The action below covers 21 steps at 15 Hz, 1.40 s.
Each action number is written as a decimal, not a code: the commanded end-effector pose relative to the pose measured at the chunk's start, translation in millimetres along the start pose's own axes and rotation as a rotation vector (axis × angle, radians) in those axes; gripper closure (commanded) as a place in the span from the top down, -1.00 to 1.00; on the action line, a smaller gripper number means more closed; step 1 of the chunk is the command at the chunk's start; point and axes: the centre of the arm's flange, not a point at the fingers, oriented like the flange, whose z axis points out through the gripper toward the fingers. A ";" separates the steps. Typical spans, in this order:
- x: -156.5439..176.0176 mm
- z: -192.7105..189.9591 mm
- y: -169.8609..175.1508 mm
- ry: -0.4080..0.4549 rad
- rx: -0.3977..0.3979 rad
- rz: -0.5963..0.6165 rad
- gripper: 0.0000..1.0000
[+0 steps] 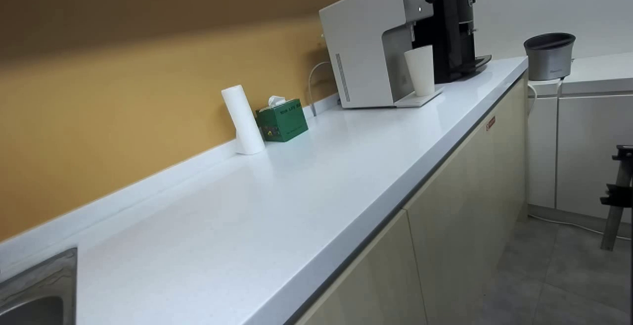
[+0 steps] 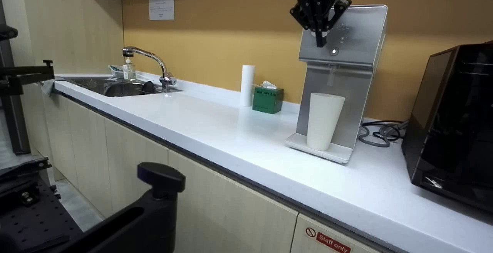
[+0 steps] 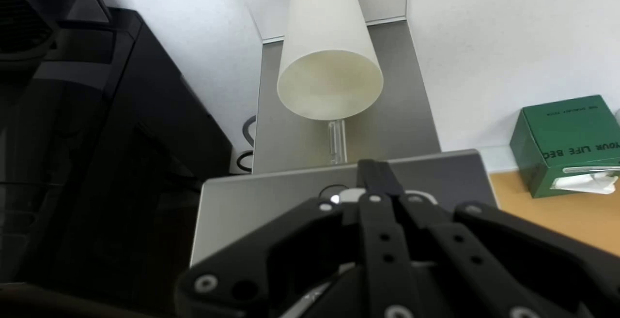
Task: Press the round button on the coffee maker
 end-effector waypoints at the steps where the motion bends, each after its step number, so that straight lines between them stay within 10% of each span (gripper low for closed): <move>1: -3.5 0.1 15.6 0.024 -0.001 0.032 -1.00; 21: 0.4 32.0 21.8 0.107 0.026 0.057 -1.00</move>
